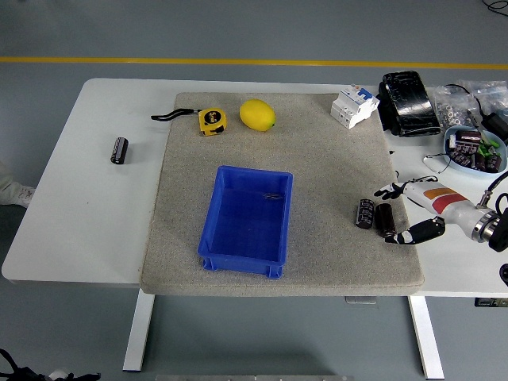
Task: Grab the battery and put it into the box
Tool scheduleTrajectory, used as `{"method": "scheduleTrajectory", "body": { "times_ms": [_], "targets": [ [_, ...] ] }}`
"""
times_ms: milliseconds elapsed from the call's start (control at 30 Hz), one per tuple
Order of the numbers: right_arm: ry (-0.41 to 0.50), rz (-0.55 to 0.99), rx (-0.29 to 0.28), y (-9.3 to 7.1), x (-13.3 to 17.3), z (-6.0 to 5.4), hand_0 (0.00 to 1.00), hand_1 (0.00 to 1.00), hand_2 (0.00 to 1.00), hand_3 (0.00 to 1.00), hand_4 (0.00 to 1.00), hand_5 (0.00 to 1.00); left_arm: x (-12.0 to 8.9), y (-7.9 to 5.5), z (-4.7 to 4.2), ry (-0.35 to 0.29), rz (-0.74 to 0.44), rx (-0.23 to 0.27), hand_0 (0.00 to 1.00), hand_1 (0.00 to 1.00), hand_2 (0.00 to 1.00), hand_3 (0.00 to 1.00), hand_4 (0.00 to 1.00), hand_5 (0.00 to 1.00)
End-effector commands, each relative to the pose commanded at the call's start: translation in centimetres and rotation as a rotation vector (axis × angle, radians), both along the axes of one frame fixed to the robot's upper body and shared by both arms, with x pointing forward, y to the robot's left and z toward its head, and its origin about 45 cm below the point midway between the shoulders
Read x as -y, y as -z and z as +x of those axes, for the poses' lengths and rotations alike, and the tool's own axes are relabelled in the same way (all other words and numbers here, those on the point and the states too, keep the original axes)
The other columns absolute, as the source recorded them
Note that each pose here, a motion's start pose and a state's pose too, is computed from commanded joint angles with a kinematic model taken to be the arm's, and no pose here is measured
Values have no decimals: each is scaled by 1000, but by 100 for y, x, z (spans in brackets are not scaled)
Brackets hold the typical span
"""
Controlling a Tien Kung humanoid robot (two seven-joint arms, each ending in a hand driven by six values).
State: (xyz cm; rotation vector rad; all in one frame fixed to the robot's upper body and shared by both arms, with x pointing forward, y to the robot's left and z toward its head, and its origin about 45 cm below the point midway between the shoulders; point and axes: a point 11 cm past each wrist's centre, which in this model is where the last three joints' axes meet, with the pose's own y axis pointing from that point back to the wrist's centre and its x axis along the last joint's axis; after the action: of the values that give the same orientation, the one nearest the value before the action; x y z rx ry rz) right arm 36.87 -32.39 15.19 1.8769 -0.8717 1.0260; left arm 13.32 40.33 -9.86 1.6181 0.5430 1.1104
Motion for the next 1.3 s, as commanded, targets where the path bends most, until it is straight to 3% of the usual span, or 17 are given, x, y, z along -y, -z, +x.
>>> {"method": "scheduleTrajectory", "body": {
  "times_ms": [67,267,633,667,833,867,1033,1067,1300],
  "targets": [
    [6,12,6,20,20,0,688,669,685,769,998,290,5,1,2,1,-1,0,579,518,607,661,668,725],
    [12,39,33,66,47,-16,652,644,669,736,998,283,15,3,5,2,-4,-1,578,513,606,660,668,725],
    [10,38,26,146,11,-31,620,628,657,724,998,276,20,4,3,10,-5,-6,575,511,601,660,668,725],
    [12,36,28,153,12,-31,577,599,626,670,998,264,19,3,6,11,-5,-6,573,510,600,659,668,724],
    [25,30,37,161,26,-29,577,599,626,670,998,264,21,3,9,10,-5,-5,573,510,600,659,668,724],
    [27,30,39,158,28,-29,515,560,559,521,956,216,21,3,9,10,-5,-5,568,509,600,660,668,724],
    [32,32,36,172,32,-37,515,560,559,521,956,216,16,4,-2,13,-4,-9,568,509,600,660,668,724],
    [33,32,33,180,32,-42,473,500,500,468,875,174,14,5,-6,13,-4,-10,568,510,600,660,668,722],
    [27,43,36,146,4,-59,463,489,495,464,865,169,7,11,-37,15,-2,-19,567,509,599,660,668,722]
  ]
}}
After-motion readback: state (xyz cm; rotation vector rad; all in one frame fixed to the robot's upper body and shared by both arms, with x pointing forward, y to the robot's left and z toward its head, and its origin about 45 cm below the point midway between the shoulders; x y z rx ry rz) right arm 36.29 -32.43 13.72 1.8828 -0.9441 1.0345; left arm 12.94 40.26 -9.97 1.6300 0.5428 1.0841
